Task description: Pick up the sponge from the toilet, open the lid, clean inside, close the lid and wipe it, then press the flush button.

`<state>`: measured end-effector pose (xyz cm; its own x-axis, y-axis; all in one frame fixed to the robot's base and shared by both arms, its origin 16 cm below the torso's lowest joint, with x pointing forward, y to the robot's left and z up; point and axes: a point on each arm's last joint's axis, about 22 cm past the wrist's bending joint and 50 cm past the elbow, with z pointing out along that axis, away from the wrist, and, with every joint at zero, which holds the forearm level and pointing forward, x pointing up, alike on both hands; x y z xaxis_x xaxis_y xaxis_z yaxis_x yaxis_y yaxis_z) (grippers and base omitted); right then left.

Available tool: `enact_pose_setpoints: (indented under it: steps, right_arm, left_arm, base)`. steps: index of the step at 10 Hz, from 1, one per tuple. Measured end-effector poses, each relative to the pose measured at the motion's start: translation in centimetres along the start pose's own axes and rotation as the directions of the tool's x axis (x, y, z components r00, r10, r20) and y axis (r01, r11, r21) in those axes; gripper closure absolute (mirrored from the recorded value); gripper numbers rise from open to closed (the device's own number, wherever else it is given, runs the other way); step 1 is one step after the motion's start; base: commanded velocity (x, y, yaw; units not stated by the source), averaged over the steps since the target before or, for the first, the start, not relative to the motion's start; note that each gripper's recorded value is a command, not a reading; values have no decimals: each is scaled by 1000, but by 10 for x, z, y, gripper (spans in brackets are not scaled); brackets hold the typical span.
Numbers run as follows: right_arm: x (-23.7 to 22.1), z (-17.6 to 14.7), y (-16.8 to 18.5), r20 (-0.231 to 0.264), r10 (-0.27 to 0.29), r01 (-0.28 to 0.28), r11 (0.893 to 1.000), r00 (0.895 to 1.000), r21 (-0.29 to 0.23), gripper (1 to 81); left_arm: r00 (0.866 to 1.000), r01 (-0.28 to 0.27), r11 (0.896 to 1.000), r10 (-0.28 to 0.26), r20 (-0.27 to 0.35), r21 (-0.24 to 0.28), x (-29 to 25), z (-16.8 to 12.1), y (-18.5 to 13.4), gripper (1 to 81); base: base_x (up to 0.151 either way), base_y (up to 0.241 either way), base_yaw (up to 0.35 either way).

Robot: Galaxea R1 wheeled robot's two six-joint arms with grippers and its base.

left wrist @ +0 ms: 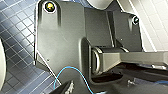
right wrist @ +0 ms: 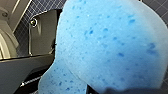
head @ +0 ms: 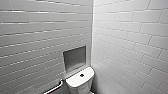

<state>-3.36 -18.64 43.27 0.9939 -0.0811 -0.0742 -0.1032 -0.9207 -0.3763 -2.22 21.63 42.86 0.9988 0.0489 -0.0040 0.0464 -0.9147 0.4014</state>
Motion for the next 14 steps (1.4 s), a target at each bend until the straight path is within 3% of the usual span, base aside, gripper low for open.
enact_pose_setpoints:
  steps: [6,11,12,14]
  right_arm:
    - [0,1,-1,0,0,0,1000,1000,0,811]
    - [-1,1,-3,10,0,0,1000,1000,6,811]
    - [-2,-2,3,14,1,-1,1000,1000,5,811]
    - [5,-11,8,9,-1,1,1000,1000,19,811]
  left_arm:
    - [1000,1,1000,-1,2,-4,-1,0,1,10]
    - [1000,0,1000,0,-2,-10,2,0,3,10]
    - [1000,3,1000,-3,3,-30,-4,-1,5,10]
    - [1000,1,992,-3,-13,-127,3,-18,1,10]
  base:
    - [95,0,0]
    - [0,0,0]
    - [0,0,0]
    - [0,0,0]
